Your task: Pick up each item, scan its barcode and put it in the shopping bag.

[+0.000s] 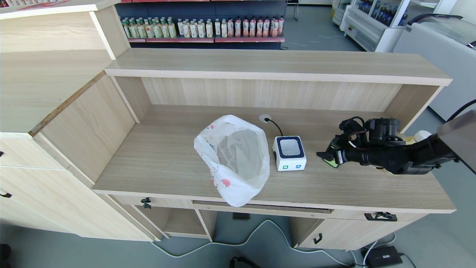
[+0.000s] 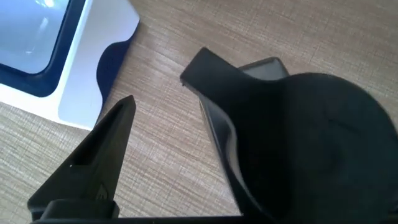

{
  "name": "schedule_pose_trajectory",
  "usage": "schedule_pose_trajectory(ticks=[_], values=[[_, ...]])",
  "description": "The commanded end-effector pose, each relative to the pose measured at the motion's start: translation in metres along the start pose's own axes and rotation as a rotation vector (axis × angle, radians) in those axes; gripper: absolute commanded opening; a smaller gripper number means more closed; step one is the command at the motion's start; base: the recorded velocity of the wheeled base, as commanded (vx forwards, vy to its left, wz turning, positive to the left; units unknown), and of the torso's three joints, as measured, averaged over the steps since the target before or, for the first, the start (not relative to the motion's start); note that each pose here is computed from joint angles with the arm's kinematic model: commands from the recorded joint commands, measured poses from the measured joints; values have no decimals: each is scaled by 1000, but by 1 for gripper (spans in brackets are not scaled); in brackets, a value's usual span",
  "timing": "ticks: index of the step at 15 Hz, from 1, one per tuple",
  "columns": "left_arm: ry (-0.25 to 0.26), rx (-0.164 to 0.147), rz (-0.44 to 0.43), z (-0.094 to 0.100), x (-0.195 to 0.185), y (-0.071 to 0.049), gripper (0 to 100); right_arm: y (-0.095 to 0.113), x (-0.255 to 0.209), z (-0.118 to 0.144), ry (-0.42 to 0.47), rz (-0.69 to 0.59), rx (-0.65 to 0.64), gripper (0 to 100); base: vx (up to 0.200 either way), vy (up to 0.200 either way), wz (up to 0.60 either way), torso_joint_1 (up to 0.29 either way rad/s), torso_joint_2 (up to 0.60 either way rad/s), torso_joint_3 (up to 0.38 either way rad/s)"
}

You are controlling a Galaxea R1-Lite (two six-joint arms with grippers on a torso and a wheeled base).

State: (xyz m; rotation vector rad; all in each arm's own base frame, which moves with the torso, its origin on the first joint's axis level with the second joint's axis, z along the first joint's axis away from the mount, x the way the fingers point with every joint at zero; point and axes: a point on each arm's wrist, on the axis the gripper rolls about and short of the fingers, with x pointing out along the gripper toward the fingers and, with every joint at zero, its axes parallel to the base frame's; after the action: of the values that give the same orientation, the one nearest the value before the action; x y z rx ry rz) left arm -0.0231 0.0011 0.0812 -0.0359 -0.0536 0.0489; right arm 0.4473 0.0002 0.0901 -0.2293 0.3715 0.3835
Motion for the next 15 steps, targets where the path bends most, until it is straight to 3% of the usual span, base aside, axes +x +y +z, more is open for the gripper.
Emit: schedule_pose_trajectory(ticks=[1,2,3,8,11,15], values=[[-1,-1,1,0,0,0,100,3,14,0,-8,12,-9,100,0,0,0,0,0,0],[-1,-1,1,0,0,0,100,5,17,1,-13,16,-13,100,0,0,0,0,0,0],[-1,1,1,0,0,0,100,8,21,0,-15,26,-18,0,0,0,0,0,0,0],[-1,-1,1,0,0,0,100,11,27,-1,-17,31,-73,0,0,0,0,0,0,0],[-1,-1,1,0,0,0,100,-1,9,18,-67,-10,-118,0,0,0,0,0,0,0],[-1,-1,1,0,0,0,100,-17,-89,51,-104,-143,-178,0,0,0,0,0,0,0]])
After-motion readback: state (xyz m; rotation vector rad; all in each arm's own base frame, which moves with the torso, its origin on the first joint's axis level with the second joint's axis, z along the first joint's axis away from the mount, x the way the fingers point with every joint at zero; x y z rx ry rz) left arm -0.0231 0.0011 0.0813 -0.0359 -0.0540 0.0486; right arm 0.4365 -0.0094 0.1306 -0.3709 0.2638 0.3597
